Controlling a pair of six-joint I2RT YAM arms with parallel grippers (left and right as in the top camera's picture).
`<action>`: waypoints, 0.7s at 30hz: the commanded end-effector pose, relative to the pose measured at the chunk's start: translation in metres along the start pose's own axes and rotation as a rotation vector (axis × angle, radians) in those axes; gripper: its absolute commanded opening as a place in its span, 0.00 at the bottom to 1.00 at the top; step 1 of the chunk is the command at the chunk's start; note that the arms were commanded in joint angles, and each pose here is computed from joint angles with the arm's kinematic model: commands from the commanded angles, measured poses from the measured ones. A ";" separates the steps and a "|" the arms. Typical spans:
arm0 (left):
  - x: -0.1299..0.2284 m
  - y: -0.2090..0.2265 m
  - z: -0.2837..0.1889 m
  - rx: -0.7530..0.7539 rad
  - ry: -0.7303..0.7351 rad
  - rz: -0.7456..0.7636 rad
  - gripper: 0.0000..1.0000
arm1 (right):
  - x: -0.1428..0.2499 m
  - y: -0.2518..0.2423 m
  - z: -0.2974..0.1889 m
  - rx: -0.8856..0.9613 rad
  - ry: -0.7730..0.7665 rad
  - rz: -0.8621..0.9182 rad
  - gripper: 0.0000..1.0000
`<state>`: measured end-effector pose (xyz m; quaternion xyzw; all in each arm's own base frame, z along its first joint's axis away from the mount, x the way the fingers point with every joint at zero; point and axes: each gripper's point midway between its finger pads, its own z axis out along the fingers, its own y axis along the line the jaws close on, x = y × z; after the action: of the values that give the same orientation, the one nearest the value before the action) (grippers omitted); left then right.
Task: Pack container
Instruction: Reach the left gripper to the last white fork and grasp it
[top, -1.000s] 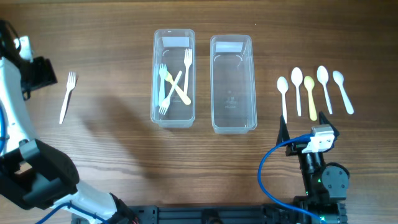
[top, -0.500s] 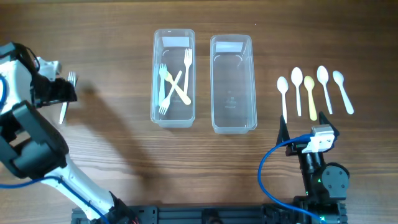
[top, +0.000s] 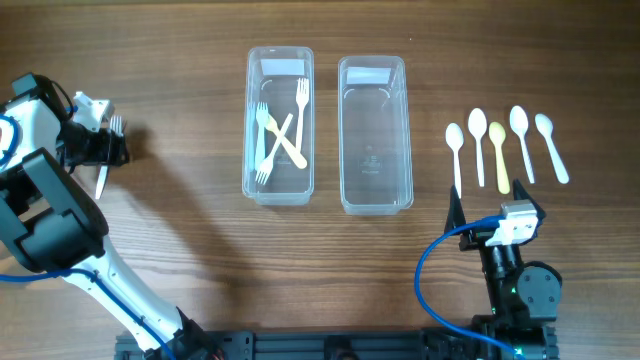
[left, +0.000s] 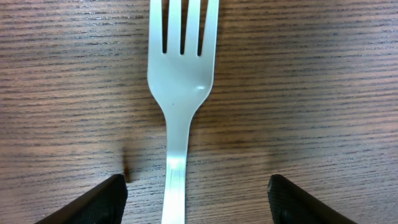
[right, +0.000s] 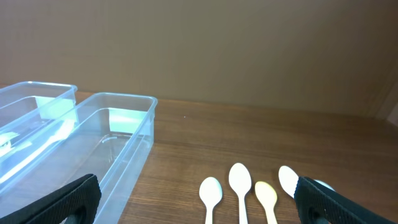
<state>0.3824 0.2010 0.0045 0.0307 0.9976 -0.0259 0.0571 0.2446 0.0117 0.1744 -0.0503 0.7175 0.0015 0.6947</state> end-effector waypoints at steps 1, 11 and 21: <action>0.001 -0.003 0.004 0.029 -0.004 0.015 0.68 | -0.001 -0.001 0.000 0.008 -0.009 0.018 1.00; 0.003 -0.004 0.005 0.031 0.003 -0.024 0.52 | -0.001 -0.001 0.000 0.008 -0.009 0.018 1.00; 0.005 -0.004 0.005 0.030 0.015 -0.073 0.28 | -0.001 -0.001 0.000 0.008 -0.009 0.018 1.00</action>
<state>0.3812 0.2002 0.0044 0.0068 0.9981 -0.0296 0.0543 0.2446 0.0117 0.1744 -0.0503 0.7175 0.0015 0.6947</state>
